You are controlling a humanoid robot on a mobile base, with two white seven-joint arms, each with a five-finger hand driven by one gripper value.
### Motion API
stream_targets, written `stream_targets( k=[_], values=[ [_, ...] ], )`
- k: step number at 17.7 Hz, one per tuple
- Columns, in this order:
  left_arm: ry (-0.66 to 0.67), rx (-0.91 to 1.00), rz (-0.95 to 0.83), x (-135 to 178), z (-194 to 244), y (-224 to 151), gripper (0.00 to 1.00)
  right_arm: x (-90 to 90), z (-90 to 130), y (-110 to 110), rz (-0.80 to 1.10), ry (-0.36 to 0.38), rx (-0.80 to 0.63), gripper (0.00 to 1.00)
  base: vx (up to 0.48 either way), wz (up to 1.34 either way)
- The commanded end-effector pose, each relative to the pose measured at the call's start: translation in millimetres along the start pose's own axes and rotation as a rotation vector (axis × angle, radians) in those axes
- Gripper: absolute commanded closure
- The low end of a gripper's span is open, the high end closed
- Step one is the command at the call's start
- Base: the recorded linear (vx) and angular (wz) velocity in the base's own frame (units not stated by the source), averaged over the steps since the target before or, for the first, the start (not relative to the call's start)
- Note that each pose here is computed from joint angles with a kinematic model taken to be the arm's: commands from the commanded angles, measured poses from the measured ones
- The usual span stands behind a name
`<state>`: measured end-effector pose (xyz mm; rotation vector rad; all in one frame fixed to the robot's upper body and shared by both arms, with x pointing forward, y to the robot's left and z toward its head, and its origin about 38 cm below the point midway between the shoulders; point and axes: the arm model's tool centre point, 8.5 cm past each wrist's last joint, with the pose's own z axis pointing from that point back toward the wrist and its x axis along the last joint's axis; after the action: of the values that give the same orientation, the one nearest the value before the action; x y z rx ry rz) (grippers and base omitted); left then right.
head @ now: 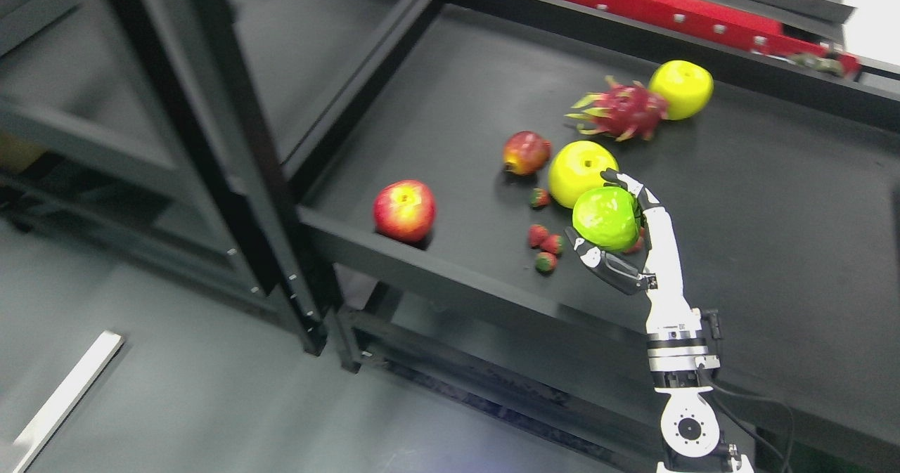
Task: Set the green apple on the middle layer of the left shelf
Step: 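Carry the green apple over the shelf tray and lower it down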
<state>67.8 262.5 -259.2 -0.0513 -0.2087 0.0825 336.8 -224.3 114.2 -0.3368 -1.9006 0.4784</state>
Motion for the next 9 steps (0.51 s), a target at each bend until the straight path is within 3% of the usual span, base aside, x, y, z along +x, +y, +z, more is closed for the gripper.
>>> stream_targets(
  k=[1,9],
  values=[
    [-0.001,0.017,-0.003,1.1,1.4,11.1,0.0,-4.0,1.3,-9.1,0.023,0.006,-0.005,1.0,0.129,-0.68],
    [-0.003,0.017,-0.003,1.3,1.4,11.1,0.0,-3.9,1.2,-8.5,0.022,0.007,-0.002,1.0,0.12,-0.46]
  ],
)
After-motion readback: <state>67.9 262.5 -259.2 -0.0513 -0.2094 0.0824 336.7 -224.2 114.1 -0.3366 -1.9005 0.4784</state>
